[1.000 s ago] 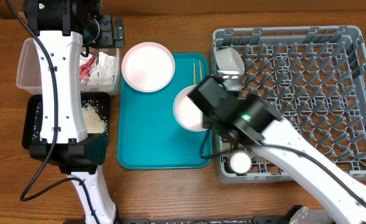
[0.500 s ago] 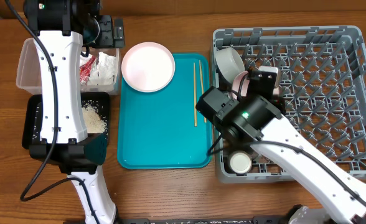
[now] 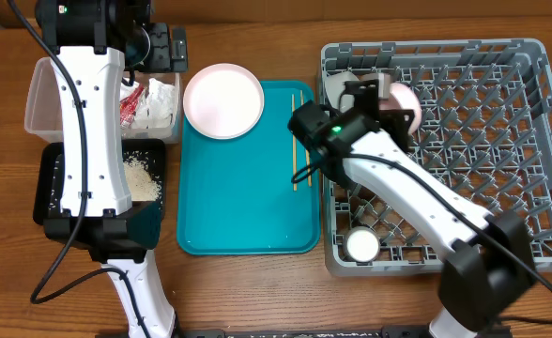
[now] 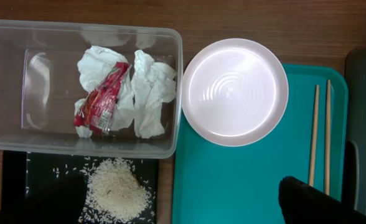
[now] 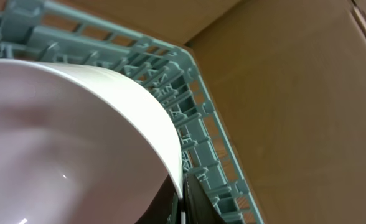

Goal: Sort waste into correct bins and load items into the dishwasher
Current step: 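Carry the small plate into the rack and stand it upright, then move the right gripper to the large white plate's rim and grasp it, then lift the large plate and stand it upright in the rack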

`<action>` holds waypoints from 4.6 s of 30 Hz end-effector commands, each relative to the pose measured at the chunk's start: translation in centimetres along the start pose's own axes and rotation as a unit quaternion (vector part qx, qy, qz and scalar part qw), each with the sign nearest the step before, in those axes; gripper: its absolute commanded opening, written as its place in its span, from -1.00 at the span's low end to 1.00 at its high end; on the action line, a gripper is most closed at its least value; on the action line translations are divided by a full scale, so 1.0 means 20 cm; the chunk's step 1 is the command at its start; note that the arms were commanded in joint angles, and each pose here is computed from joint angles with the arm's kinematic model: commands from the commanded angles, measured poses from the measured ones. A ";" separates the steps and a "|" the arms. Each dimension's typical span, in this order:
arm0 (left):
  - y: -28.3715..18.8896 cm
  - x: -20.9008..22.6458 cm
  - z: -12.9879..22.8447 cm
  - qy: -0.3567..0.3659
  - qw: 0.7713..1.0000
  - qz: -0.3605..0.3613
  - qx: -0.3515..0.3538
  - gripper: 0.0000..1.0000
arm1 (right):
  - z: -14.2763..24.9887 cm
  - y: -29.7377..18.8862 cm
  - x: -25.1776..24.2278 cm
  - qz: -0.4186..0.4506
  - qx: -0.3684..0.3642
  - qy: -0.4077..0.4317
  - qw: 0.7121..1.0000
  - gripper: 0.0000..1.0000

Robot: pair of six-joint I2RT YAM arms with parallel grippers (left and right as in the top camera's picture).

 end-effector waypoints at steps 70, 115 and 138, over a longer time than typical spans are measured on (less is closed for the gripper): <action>-0.06 0.02 -0.02 -0.010 1.000 -0.005 -0.018 1.00 | -0.35 -0.51 1.40 -0.551 0.151 0.206 0.794 0.05; -0.06 0.02 -0.02 -0.010 1.000 -0.005 -0.018 1.00 | -0.58 -0.27 0.40 -0.388 0.075 0.209 0.895 -0.92; -0.06 0.02 -0.02 -0.010 1.000 -0.005 -0.018 1.00 | -0.32 0.17 -0.50 0.063 -0.012 0.138 0.988 -0.92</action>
Point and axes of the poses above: each gripper's point midway between its finger pads, its own y axis out along the fingers, its own x axis along the line the jaws close on, z = x × y, the point moved 2 cm from there along -y, back along the fingers, and after that the axes turned 2 degrees about y, right-handed, at the moved point
